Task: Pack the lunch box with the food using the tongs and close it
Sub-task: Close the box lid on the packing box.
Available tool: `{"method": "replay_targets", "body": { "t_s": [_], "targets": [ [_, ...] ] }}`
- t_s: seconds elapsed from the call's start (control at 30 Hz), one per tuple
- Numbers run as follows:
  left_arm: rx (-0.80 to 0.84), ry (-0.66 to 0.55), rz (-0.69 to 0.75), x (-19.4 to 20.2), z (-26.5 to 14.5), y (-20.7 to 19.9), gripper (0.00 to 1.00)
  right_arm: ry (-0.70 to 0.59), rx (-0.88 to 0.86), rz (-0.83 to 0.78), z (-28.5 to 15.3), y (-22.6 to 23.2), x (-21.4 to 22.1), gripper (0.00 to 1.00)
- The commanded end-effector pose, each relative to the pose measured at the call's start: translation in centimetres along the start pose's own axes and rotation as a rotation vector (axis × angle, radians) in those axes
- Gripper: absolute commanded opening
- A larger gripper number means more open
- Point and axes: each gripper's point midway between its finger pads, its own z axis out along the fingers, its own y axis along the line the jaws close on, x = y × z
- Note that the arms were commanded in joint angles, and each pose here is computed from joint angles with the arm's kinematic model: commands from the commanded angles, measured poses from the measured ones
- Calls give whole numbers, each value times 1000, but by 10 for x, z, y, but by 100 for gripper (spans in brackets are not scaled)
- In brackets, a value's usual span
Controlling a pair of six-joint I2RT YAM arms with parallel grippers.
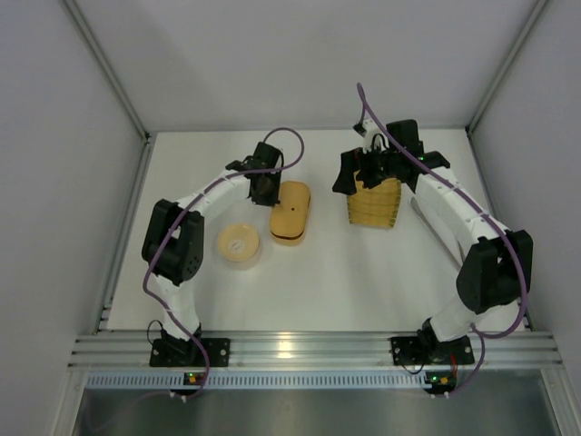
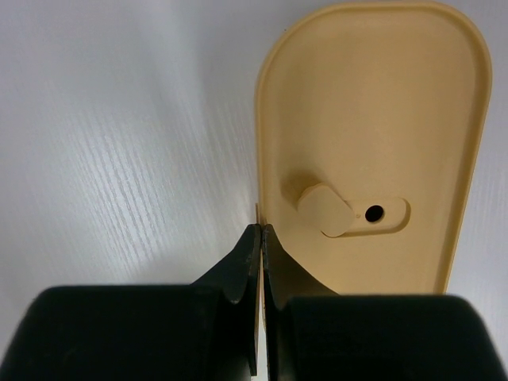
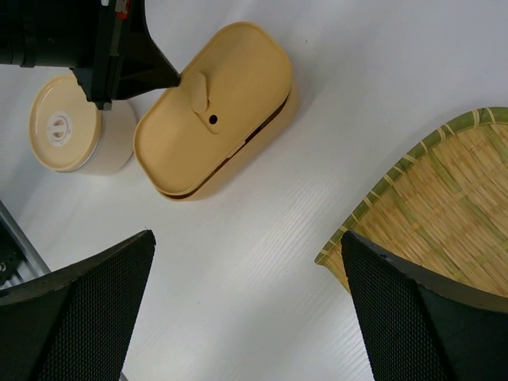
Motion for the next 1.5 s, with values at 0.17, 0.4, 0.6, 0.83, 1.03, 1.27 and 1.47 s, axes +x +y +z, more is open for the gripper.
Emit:
{"method": "replay_targets", "body": {
  "t_s": [0.17,0.4,0.6,0.83,1.03,1.27,1.47],
  "targets": [
    [18,-17,-8,-10,1,-4,0,-63,-19,-28,2,0,-18,99],
    [19,-5,-1,-4,0,-3,0,-58,-22,-26,4,-1,-17,99],
    [20,-5,3,-1,-4,-2,0,-59,-20,-27,3,-1,-18,100],
    [20,0,19,4,-8,0,23,-59,-25,-25,3,1,-19,99],
    [10,-33,17,-3,-17,5,51,-61,-25,-29,2,1,-20,99],
    [147,-137,60,-31,-60,-7,63,-64,-34,-39,-1,4,-20,99],
    [243,-212,223,-55,-93,-27,67,-66,-35,-41,0,4,-20,99]
  ]
}}
